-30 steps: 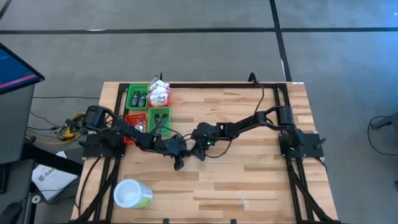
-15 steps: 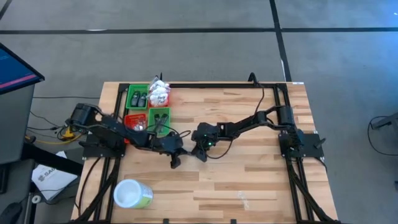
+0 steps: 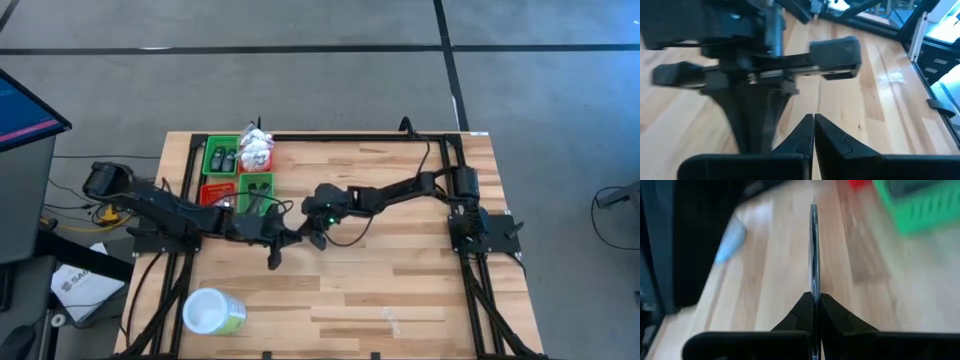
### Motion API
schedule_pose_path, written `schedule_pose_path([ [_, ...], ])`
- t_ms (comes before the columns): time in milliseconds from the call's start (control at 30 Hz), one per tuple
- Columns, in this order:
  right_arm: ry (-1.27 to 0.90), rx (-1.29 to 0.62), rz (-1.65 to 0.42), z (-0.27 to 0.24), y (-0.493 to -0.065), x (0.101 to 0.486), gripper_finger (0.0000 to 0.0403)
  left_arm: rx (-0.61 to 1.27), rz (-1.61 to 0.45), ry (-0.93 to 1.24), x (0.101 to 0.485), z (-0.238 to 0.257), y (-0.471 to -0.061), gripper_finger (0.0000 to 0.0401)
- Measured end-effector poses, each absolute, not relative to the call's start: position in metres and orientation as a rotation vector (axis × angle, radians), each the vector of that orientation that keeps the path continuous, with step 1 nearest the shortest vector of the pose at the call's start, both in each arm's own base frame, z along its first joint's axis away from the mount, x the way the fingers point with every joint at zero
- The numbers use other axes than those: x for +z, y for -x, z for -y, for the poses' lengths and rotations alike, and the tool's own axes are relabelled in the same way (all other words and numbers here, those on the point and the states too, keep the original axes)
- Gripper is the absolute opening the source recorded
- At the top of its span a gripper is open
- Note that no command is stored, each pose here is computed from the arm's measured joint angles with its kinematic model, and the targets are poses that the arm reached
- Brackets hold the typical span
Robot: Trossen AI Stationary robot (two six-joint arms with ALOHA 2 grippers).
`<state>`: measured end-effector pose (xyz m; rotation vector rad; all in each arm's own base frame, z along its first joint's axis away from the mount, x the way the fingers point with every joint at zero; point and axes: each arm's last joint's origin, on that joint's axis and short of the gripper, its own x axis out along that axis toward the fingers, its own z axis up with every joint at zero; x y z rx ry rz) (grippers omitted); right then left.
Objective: Pick & Place Travel size toiletries
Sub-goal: Put the black comb into the bottom green bin
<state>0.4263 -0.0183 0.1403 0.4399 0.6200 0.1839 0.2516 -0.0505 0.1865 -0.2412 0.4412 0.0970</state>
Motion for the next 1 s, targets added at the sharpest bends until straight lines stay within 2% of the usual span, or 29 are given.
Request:
schedule_pose_path([
  [367, -0.342, 0.178, -0.520, 0.037, -0.446, 0.176, 0.0001, 0.045, -0.332, 0.188, 0.214, 0.058, -0.238, 0.0007],
  [600, -0.326, 0.181, -0.569, 0.034, -0.444, 0.172, 0.0001, 0.222, -0.442, 0.052, 0.213, 0.045, -0.221, 0.0014],
  [800, -0.311, 0.199, -0.564, 0.028, -0.445, 0.172, 0.0001, 0.280, -0.486, 0.070, 0.215, 0.033, -0.212, 0.0055],
  [1000, -0.309, 0.201, -0.552, 0.028, -0.447, 0.176, 0.0001, 0.215, -0.513, 0.162, 0.214, 0.028, -0.213, 0.0116],
])
